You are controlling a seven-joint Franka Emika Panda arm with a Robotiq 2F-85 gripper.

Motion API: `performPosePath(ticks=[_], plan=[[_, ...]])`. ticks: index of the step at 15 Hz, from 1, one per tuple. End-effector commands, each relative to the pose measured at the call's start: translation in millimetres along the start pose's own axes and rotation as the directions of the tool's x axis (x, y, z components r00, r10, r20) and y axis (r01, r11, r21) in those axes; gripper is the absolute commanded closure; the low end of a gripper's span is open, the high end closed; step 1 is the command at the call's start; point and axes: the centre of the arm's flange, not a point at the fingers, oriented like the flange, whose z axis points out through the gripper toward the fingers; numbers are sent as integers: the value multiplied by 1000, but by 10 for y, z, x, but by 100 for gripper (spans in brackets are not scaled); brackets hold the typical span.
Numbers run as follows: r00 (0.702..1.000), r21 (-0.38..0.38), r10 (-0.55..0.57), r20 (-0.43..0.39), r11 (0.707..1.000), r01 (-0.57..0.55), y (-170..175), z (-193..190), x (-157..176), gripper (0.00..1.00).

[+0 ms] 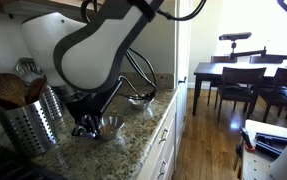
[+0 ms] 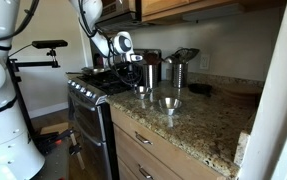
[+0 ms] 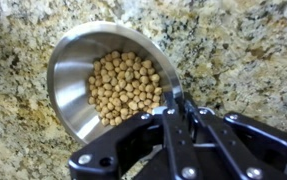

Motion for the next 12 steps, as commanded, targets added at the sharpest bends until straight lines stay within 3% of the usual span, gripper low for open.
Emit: performPosePath(ticks=[1,12], plan=[[999,-59,37,6,998,-36,62,-171,-222,92],[998,-113,51,30,992,-48,154,-275,-274,92]])
